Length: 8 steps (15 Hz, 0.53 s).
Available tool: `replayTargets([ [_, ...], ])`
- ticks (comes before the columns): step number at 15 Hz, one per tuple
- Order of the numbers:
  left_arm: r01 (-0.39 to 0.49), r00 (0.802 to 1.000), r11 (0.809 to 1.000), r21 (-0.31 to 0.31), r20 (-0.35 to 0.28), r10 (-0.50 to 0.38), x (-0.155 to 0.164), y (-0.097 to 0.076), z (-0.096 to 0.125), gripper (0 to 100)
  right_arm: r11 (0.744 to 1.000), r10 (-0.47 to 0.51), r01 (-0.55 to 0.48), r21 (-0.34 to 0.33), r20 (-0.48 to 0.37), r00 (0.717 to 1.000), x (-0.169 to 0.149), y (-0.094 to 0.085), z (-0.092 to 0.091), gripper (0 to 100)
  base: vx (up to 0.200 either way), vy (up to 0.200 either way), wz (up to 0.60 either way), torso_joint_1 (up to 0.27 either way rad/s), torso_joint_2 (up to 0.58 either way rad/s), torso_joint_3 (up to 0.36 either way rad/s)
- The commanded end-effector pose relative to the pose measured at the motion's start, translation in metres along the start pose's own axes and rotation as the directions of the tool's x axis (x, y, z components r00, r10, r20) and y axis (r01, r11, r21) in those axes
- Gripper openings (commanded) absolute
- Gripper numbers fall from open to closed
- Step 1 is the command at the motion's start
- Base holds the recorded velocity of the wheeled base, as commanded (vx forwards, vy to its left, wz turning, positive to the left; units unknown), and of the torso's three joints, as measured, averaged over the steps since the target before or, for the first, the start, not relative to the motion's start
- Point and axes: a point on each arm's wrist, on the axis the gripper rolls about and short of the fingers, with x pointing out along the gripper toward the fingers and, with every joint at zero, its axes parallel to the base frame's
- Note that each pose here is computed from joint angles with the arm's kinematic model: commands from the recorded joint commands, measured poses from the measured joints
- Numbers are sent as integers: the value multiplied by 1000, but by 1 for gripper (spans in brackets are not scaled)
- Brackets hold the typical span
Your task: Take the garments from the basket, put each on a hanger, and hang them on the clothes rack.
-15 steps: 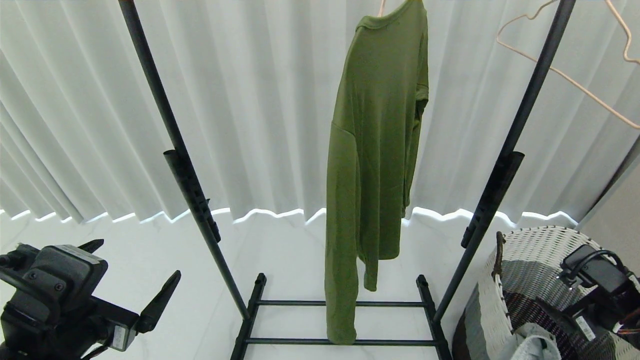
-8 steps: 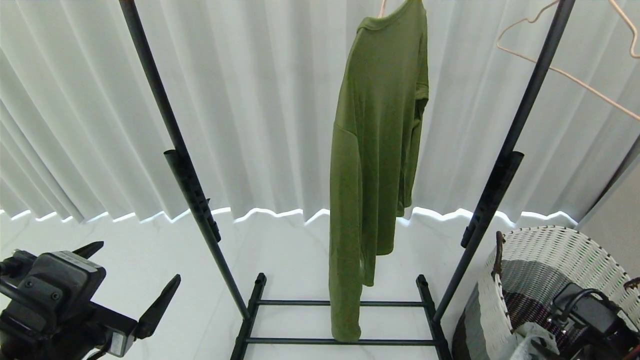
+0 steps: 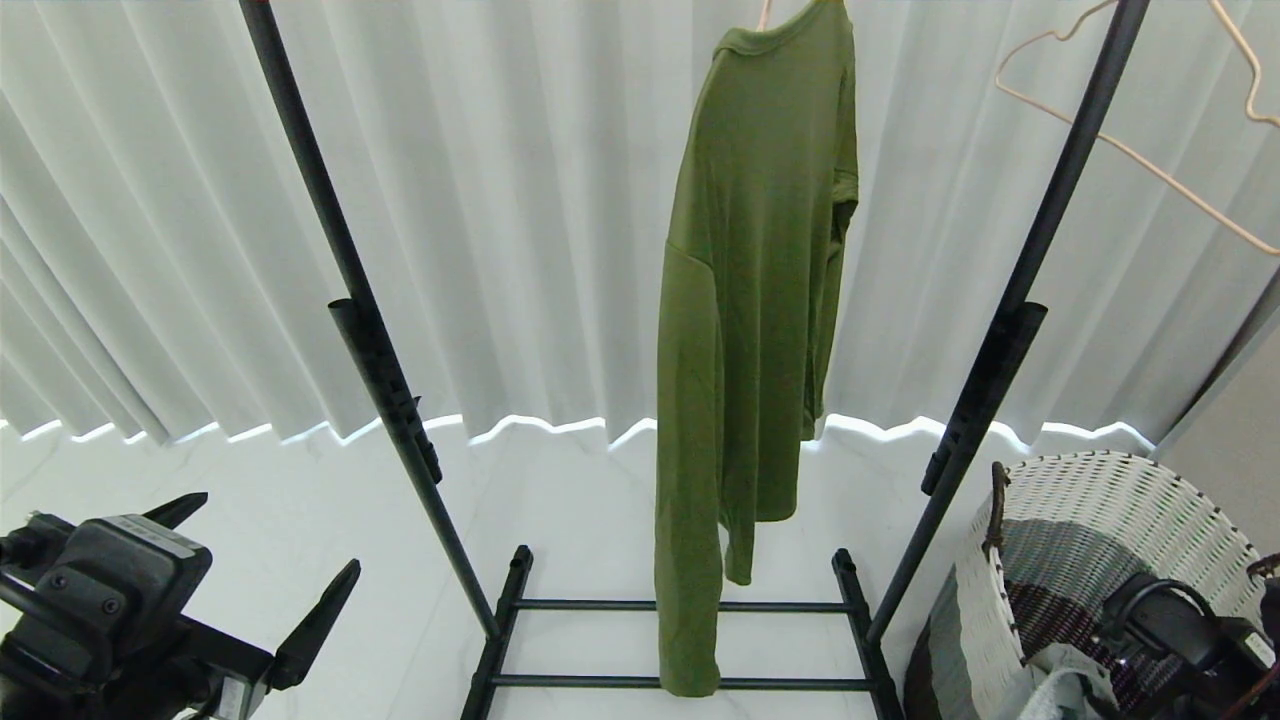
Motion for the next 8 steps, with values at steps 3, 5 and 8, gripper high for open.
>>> replayTargets([
  [3,-3,1000,1000,-1,3,3,-1,0,0,100,1000,21,-20,16,-33,999,6,3,-2,100,0,0,0,0,0,0],
  [5,-3,1000,1000,-2,3,3,-1,0,0,100,999,20,-19,34,-35,999,6,3,-2,100,0,0,0,0,0,0],
  [8,-3,1000,1000,-2,3,3,-1,0,0,100,997,21,-18,76,-33,999,6,3,-2,0,0,0,0,0,0,0],
])
